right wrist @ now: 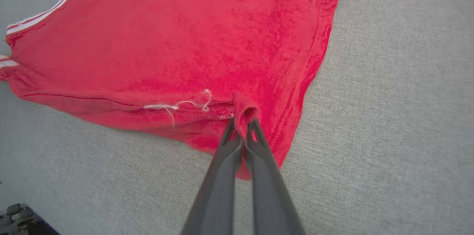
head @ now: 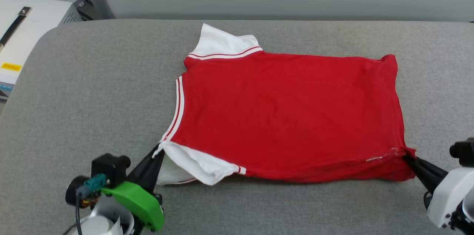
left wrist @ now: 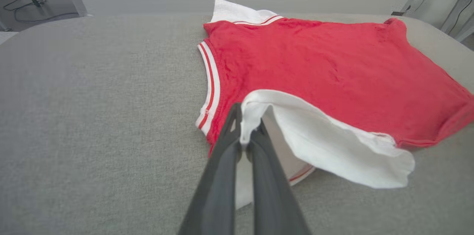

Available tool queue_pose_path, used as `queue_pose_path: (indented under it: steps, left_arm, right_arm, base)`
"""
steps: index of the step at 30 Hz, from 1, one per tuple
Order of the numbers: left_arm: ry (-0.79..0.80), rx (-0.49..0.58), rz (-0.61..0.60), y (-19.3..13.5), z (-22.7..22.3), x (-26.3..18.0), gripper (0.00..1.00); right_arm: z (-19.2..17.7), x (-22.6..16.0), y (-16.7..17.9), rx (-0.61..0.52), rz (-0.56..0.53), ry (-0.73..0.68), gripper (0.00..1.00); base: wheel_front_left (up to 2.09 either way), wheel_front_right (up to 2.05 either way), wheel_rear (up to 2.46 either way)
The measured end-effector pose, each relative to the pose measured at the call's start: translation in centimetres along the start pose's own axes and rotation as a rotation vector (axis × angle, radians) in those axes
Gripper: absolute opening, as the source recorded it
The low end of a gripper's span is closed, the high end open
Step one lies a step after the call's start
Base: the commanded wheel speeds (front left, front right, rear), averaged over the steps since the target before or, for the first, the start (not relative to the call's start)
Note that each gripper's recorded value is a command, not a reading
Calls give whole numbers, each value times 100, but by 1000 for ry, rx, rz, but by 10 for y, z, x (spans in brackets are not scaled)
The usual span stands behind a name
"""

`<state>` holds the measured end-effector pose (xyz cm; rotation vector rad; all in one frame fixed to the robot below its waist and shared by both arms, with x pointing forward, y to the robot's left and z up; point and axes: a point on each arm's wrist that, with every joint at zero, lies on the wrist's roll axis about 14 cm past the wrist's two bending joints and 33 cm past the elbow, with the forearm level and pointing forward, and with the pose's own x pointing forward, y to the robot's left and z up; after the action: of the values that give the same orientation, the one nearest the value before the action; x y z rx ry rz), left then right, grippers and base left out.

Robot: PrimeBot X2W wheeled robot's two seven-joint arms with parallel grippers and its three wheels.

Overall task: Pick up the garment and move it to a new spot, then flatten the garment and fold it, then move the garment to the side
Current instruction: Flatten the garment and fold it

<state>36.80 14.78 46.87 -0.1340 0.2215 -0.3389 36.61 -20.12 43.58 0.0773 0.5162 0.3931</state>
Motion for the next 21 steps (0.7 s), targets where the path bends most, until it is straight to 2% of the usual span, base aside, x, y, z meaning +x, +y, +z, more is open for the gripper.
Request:
queue_pose_path:
  steps: [6, 11, 21]
  left_arm:
    - [-31, 75, -48, 11, 27, 48, 0]
    - [2, 106, -53, 25, 24, 86, 0]
    - [212, 92, -33, 45, -52, 117, 0]
  right_arm:
    - [26, 19, -11, 4, -15, -37, 0]
    - [35, 38, -26, 23, -48, -37, 0]
    - [14, 75, -48, 11, -96, 63, 0]
  base:
    - [0, 0, 0]
    - [0, 0, 0]
    - [0, 0, 0]
